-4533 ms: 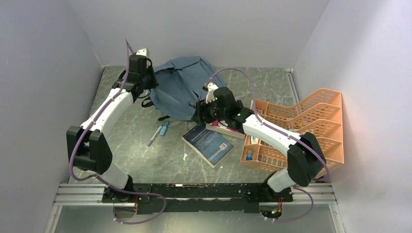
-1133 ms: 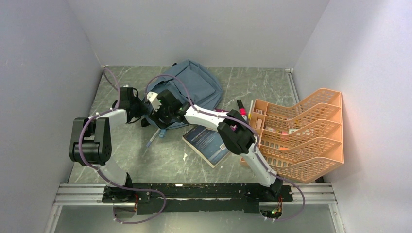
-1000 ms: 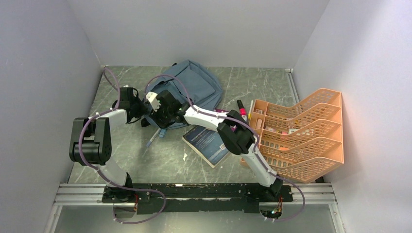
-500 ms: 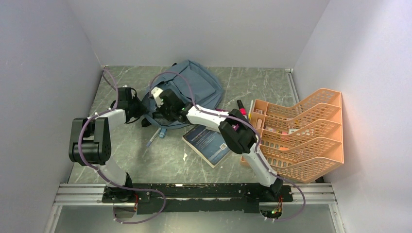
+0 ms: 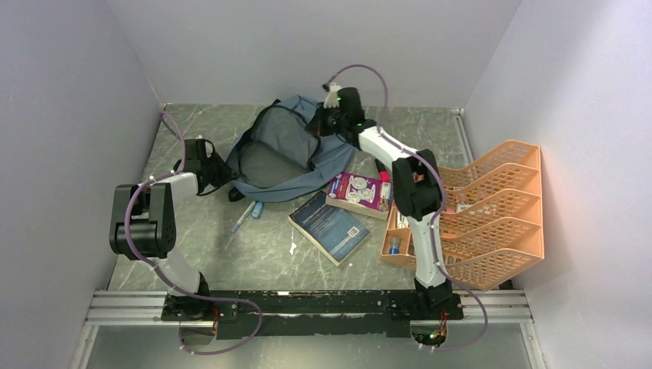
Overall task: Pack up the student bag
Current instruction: Unzip the student bag at the center of the board.
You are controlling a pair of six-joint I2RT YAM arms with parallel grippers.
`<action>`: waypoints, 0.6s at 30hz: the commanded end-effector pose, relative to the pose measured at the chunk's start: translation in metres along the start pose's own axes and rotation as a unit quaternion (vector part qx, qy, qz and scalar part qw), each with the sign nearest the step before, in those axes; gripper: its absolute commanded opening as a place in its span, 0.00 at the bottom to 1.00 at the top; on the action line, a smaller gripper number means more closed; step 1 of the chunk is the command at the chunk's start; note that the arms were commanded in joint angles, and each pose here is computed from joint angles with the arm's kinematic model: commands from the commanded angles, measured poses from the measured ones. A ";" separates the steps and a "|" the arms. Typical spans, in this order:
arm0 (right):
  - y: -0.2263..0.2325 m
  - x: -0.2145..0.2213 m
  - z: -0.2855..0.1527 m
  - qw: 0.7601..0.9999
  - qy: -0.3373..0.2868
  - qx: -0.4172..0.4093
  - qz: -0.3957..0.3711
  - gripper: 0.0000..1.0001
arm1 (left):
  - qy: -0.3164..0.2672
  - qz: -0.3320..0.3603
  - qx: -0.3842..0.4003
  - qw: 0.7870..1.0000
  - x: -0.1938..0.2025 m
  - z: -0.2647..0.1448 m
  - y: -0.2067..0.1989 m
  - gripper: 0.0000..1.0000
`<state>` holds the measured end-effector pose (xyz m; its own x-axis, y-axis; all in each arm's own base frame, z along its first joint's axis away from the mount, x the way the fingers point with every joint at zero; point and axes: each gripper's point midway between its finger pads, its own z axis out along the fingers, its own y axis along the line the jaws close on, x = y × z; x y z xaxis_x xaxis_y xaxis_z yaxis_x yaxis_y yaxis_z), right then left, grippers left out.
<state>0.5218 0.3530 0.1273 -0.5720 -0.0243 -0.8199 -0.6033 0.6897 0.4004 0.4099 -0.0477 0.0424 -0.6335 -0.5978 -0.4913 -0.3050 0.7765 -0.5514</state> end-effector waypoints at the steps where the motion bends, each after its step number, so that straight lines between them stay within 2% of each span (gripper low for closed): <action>1: -0.003 -0.034 -0.022 0.993 -0.041 -0.073 0.078 0.00 | 0.004 0.005 0.021 1.000 -0.004 0.004 -0.004 0.05; 6: -0.038 -0.029 -0.033 0.987 -0.057 -0.057 0.142 0.00 | 0.011 0.010 0.032 0.999 -0.003 0.006 -0.008 0.05; 10: -0.050 -0.013 -0.029 0.987 -0.041 -0.030 0.153 0.00 | 0.020 0.016 0.052 0.998 -0.003 0.009 -0.015 0.05; 15: -0.081 0.012 -0.022 0.985 -0.010 0.048 0.167 0.00 | 0.022 0.022 0.065 0.997 -0.007 0.010 -0.022 0.05; 18: -0.092 0.019 -0.027 0.982 -0.013 0.083 0.169 0.00 | 0.012 0.026 0.066 0.997 -0.018 0.010 -0.028 0.05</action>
<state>0.5416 0.2927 0.1037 -0.7196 0.2202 -0.6586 -0.3711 0.6797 0.6327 0.4176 -0.0614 0.0410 -0.6803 -0.5696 -0.4612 -0.2388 0.7672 -0.5953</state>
